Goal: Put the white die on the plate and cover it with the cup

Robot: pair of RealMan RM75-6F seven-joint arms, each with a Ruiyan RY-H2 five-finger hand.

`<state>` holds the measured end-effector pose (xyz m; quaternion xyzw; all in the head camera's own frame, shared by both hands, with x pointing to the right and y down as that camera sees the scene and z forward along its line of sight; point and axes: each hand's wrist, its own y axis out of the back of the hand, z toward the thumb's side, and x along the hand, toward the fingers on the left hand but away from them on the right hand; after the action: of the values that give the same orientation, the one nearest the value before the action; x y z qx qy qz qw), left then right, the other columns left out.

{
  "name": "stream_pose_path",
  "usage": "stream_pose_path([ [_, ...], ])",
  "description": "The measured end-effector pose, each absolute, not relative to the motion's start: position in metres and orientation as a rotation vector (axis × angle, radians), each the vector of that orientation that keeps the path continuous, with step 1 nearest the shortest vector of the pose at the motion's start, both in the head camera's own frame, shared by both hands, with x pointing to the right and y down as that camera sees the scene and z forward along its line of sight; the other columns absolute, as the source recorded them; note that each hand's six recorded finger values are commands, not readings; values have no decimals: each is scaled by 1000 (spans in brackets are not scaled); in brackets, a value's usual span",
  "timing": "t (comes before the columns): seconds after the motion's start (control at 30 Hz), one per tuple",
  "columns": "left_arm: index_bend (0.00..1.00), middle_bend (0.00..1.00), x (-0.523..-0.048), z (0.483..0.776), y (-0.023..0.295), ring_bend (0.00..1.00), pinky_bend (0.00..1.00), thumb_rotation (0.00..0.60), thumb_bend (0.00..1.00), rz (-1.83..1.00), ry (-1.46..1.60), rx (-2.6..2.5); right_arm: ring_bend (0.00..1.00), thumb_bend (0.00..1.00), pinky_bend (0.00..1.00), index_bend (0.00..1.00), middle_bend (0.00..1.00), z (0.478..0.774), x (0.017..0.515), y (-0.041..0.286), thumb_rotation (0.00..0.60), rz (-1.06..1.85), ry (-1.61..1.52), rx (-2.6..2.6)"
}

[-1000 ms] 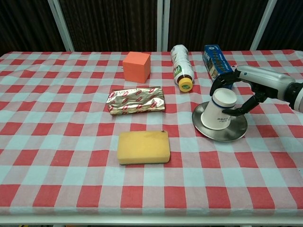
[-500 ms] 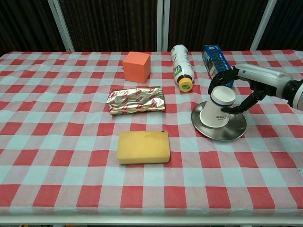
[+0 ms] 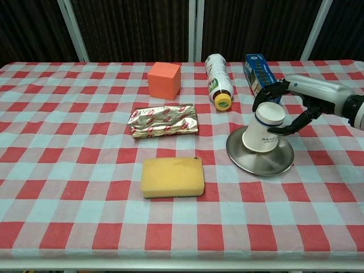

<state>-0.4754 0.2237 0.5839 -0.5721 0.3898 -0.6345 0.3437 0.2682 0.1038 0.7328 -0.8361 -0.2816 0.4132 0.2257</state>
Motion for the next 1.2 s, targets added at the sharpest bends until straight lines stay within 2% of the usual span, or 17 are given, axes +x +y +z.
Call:
stream_pose_path([
  [0.2,152,156,-474,585,222,41,0,600,0,-1644,1004,-1489,116,242,129,537,351,729,255,128,600,1084,-652,-2390],
  [0.43,152,156,-475,585,223,41,0,600,0,-1648,1010,-1489,116,244,129,535,349,733,267,103,600,1124,-768,-2330],
  [0.7,152,156,-475,587,223,41,0,600,0,-1648,1005,-1493,116,246,129,524,351,729,253,135,600,1069,-599,-2413],
  [0.93,152,156,-476,586,224,41,0,600,0,-1653,1012,-1491,116,247,129,523,350,735,268,106,600,1123,-747,-2331],
  [1.2,152,156,-475,586,222,41,0,600,0,-1647,1005,-1491,116,247,129,515,351,730,251,132,600,1058,-610,-2403],
])
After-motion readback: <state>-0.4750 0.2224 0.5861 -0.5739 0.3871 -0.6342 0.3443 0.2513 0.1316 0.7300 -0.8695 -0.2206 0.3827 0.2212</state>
